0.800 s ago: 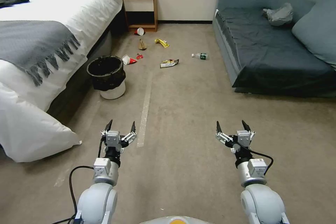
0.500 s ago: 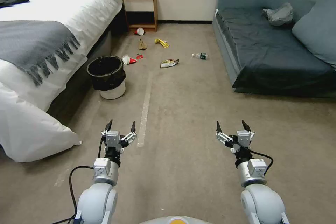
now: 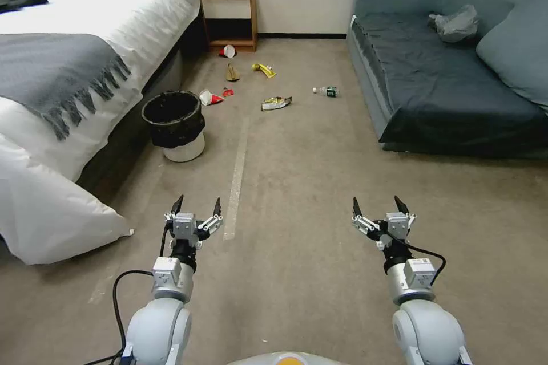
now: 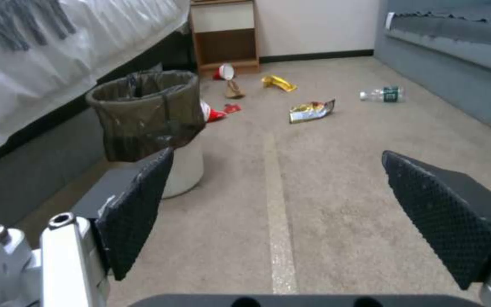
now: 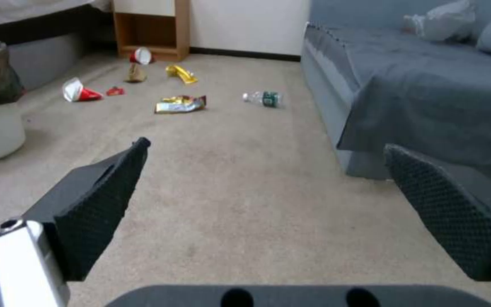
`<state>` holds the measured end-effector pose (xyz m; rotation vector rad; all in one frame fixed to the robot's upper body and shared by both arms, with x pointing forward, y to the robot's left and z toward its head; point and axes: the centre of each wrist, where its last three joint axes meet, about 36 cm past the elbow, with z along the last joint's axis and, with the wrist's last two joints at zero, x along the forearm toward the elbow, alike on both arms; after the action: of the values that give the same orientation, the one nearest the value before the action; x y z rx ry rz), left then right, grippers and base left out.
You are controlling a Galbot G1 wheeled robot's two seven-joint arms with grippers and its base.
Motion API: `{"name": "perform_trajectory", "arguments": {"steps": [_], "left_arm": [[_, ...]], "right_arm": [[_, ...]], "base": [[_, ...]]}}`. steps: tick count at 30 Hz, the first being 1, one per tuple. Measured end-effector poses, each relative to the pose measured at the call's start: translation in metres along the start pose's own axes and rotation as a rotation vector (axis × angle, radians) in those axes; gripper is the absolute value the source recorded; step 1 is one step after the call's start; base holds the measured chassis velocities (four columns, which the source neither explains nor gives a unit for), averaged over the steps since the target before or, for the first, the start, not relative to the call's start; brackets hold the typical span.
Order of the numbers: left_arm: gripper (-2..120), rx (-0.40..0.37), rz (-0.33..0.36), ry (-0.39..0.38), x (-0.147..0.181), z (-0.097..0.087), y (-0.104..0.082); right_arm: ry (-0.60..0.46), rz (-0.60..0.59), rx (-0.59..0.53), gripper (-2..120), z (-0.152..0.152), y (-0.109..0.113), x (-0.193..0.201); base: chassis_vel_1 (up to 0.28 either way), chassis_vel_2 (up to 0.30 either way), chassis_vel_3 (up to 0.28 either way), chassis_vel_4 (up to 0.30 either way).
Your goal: Pick up the trash can from the floor.
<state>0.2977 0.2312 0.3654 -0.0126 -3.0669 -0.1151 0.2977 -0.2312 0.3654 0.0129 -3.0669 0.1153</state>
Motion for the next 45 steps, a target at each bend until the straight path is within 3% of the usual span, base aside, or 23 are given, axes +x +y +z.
{"name": "perform_trajectory", "arguments": {"steps": [14,19,20,21,23,25,30,45], "left_arm": [[92,0.0,0.0,0.0,0.0,0.0,0.0],[95,0.025,0.029,-0.022,0.005,0.0,-0.008],[95,0.075,0.088,-0.056,0.014,-0.001,-0.024],[95,0.09,0.1,-0.063,0.016,-0.001,-0.027],[95,0.091,0.1,-0.064,0.017,-0.001,-0.027],[96,0.103,0.105,-0.07,0.019,0.0,-0.03],[96,0.104,0.098,-0.071,0.019,0.001,-0.029],[97,0.109,0.082,-0.103,0.021,0.008,-0.025]], "right_arm": [[0.0,0.0,0.0,100,0.0,0.0,0.0],[0.005,0.0,-0.002,100,0.002,0.0,0.003],[0.004,-0.004,-0.004,100,0.003,0.001,0.008],[0.002,-0.011,-0.009,100,0.005,0.003,0.019],[0.002,-0.011,-0.009,100,0.005,0.003,0.02],[-0.006,-0.032,-0.017,100,0.009,0.007,0.057],[-0.017,-0.054,-0.021,100,0.009,0.01,0.099],[-0.069,-0.065,-0.051,100,0.005,0.009,0.097]], "base": [[0.0,0.0,0.0,0.0],[0.0,0.0,0.0,0.0],[0.0,0.0,0.0,0.0],[0.0,0.0,0.0,0.0],[0.0,0.0,0.0,0.0],[0.0,0.0,0.0,0.0],[0.0,0.0,0.0,0.0],[0.0,0.0,0.0,0.0]]}}
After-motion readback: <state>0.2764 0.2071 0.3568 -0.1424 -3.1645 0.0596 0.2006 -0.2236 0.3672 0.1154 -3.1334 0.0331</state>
